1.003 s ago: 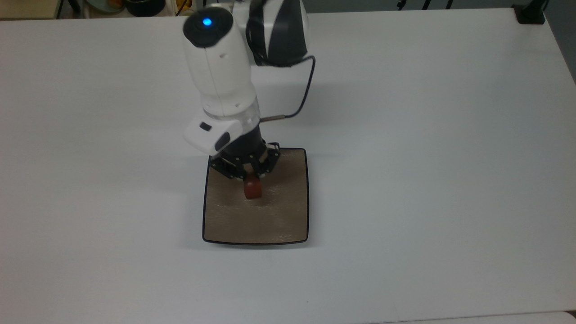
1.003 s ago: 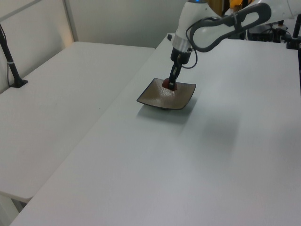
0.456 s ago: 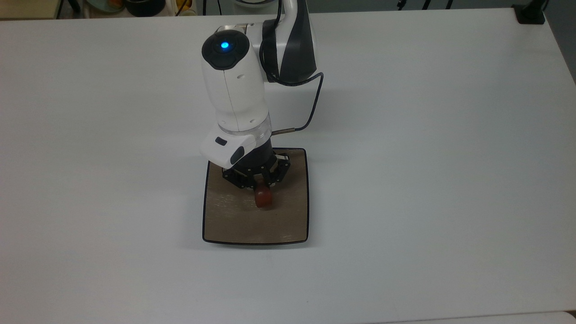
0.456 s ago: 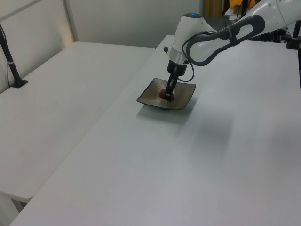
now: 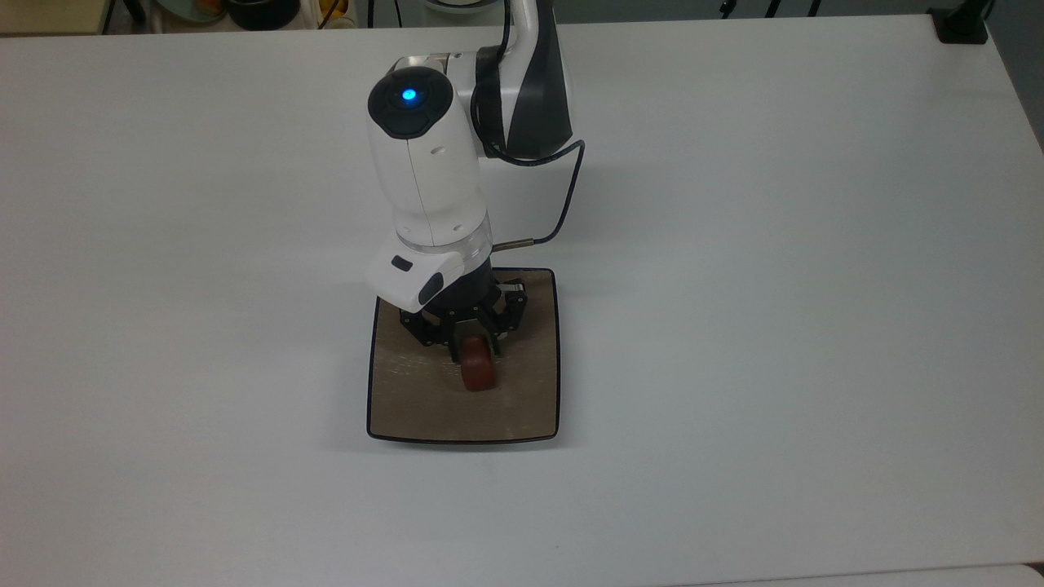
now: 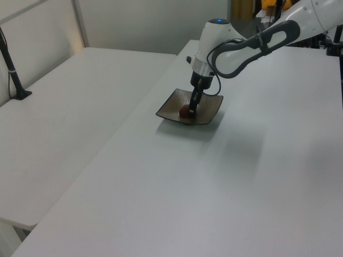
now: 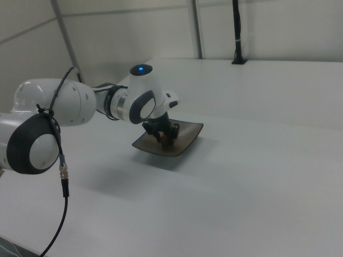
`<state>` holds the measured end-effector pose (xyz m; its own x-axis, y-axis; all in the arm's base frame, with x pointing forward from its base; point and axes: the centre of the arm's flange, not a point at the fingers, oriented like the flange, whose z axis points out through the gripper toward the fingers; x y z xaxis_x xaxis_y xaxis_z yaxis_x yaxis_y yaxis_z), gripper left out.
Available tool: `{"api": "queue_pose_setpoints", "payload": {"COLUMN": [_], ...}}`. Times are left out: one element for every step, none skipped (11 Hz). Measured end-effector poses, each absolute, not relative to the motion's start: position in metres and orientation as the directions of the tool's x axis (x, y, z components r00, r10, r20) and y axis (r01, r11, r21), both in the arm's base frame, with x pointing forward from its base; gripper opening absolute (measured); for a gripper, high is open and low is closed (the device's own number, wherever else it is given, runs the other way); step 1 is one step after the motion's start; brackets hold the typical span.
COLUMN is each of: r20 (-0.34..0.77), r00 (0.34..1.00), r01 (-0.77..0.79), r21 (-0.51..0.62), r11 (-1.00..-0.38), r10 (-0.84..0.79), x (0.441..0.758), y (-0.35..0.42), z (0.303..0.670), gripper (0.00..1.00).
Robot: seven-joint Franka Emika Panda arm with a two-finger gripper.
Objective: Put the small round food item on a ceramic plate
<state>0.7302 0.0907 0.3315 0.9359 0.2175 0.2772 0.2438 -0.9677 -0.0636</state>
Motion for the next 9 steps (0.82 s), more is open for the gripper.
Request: {"api": "queue_pose_setpoints", "payload": {"r20": [0.278,0.278,0.279,0.282,0.295,0.319,0.345,0.353,0.347], "r00": [0.936,0.935,0.935,0.932,0.926,0.917,0.908,0.902,0.902], "r01": [0.244,0.245,0.247,0.252,0.258,0.261,0.264,0.271,0.279], "r21": [-0.063,-0.062,-0.059,-0.050,-0.039,-0.031,-0.026,-0.017,-0.011], "r11": [-0.968,-0.968,-0.967,-0.966,-0.965,-0.965,-0.964,-0.962,-0.960], "r10": [0.218,0.219,0.221,0.228,0.236,0.238,0.239,0.248,0.258], "x": [0.730,0.730,0.731,0.732,0.734,0.736,0.735,0.731,0.722], "y": [0.091,0.090,0.090,0.090,0.091,0.091,0.092,0.092,0.092], "z": [0.332,0.332,0.333,0.335,0.342,0.358,0.380,0.408,0.440], "gripper": [0.63,0.79,0.95,1.00,1.00,1.00,1.00,1.00,1.00]}}
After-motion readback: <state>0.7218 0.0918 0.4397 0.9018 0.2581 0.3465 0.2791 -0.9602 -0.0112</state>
